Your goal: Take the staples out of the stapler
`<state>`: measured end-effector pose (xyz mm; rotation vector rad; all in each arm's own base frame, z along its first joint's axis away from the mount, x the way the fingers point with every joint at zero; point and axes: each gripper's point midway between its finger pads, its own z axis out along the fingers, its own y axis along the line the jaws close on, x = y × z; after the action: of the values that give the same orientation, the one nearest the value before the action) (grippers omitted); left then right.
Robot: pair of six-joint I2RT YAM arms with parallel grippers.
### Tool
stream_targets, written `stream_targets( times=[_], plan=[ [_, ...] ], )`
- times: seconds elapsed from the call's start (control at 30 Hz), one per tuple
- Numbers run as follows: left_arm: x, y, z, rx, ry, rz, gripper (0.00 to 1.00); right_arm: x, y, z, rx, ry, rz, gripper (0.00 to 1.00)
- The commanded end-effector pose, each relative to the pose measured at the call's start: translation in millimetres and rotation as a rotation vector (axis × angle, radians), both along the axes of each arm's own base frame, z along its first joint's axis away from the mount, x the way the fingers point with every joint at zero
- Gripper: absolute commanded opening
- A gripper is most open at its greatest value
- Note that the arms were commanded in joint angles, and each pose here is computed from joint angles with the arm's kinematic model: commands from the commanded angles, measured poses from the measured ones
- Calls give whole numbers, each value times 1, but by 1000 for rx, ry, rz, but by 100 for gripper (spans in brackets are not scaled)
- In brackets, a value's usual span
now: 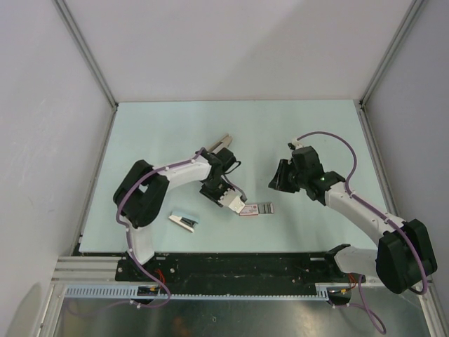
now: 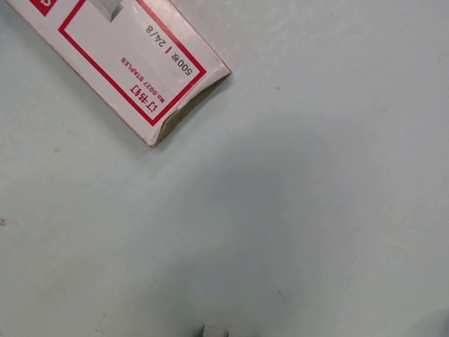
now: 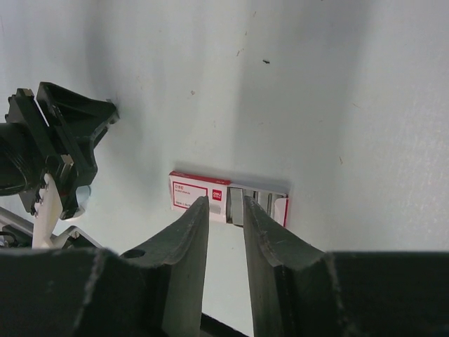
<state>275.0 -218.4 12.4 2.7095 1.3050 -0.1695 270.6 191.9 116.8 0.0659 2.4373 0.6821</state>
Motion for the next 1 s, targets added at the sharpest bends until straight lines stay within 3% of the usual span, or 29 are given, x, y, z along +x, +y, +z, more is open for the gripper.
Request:
stream_targets(
  times=[0.0, 0.2, 0.53, 0.97],
  plan=[
    [-7, -10, -17, -10, 54, -24, 39, 2, 1, 8, 22, -42, 16, 30],
    [-5, -17, -16, -9, 52, -15, 31, 2, 1, 6, 24, -37, 18, 28],
    [-13, -22, -16, -4, 61, 0, 43, 1, 1, 6, 29, -32, 22, 27],
    [-12, -3, -25, 76, 41, 27, 36, 0, 0, 5, 27, -27, 18, 22]
  ],
)
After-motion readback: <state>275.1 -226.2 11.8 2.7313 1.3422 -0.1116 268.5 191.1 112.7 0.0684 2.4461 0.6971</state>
